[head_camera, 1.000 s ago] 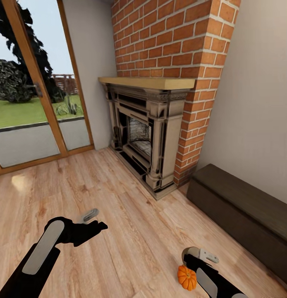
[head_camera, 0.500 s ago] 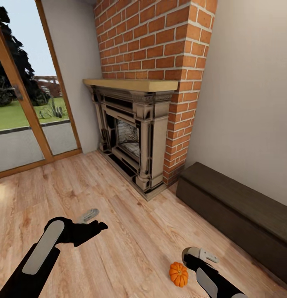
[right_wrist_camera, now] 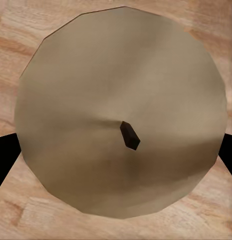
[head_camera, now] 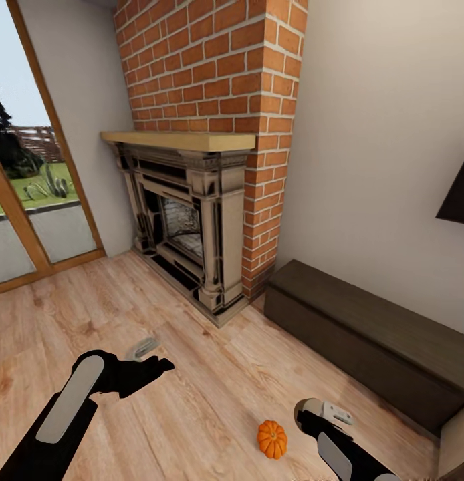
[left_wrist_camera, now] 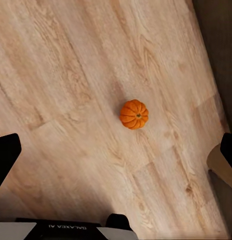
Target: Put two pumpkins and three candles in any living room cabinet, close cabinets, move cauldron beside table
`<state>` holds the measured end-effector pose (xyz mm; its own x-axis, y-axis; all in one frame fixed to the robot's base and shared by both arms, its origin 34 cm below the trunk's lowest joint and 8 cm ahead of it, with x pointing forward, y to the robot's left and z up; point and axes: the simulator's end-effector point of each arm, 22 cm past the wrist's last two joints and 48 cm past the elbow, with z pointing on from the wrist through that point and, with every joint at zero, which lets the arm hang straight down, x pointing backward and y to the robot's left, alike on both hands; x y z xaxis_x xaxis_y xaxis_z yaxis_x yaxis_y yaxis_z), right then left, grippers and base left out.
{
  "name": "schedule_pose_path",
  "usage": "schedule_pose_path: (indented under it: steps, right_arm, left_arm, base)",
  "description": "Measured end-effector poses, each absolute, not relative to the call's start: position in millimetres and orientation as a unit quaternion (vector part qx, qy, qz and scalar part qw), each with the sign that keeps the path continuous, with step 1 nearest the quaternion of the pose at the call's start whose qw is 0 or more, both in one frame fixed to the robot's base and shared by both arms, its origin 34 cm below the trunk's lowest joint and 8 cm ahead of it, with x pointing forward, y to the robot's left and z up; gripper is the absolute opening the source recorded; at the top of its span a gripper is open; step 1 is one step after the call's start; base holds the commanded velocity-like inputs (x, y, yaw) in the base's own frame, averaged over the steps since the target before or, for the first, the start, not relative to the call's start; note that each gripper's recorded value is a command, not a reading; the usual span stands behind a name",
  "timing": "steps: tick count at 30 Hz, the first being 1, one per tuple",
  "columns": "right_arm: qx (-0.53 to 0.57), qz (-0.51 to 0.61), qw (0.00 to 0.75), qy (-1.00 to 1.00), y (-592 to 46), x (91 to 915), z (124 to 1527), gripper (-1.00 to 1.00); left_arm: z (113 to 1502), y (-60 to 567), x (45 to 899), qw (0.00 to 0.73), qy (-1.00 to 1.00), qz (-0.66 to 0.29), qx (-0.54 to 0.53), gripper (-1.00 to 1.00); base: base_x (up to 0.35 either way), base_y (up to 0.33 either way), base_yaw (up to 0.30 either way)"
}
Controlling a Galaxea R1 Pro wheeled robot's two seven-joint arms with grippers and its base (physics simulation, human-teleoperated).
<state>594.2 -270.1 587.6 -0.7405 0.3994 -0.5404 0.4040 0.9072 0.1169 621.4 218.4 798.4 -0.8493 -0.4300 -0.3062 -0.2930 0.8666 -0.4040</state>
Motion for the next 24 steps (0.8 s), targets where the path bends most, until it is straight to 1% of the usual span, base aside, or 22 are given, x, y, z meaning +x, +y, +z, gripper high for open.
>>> schedule_pose_path:
  steps: [24]
  right_arm:
    - [0.215, -0.001, 0.300, 0.929, -270.1, 600.3, 606.1, -1.00]
  left_arm:
    - [817.1, 218.5, 622.4, 0.208, 0.944, -0.176, -0.189, 1.00]
  base:
    - [0.000, 0.000, -0.250]
